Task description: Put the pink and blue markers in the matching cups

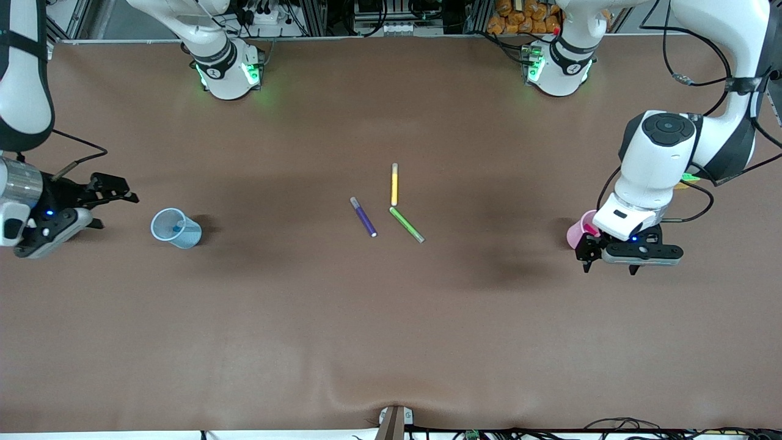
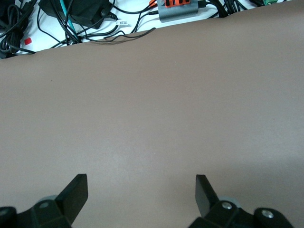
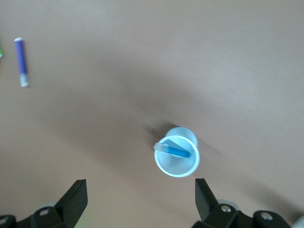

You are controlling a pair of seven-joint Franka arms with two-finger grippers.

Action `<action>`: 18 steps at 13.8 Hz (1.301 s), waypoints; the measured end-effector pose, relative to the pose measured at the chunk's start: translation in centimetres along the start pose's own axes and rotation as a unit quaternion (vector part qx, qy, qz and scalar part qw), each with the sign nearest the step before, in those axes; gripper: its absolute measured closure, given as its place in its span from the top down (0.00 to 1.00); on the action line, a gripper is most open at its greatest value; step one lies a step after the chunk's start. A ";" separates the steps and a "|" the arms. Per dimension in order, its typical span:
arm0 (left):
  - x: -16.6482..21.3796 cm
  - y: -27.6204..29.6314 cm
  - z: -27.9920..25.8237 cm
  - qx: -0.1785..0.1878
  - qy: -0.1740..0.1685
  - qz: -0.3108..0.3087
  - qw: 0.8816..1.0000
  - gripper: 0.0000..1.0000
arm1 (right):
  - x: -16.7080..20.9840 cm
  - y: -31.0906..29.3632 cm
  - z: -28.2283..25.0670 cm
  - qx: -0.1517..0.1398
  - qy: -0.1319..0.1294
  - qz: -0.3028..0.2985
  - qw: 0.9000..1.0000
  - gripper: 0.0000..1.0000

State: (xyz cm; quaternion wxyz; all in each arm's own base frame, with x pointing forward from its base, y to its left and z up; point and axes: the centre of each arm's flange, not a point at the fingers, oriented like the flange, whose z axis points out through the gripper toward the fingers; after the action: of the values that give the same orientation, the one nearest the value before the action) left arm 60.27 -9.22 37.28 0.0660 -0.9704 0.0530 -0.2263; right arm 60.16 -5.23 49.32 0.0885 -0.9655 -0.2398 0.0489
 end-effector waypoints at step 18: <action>4.8 -3.1 -24.0 -0.047 -0.175 -0.076 0.981 1.00 | -4.5 -8.2 -8.1 -0.047 -0.011 0.202 0.978 1.00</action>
State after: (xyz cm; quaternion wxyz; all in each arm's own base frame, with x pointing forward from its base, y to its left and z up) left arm 54.07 -9.30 61.12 0.0112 -0.9982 -0.0226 -0.0548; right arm 53.56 -1.44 59.08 0.0281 -0.9966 -0.0425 0.0651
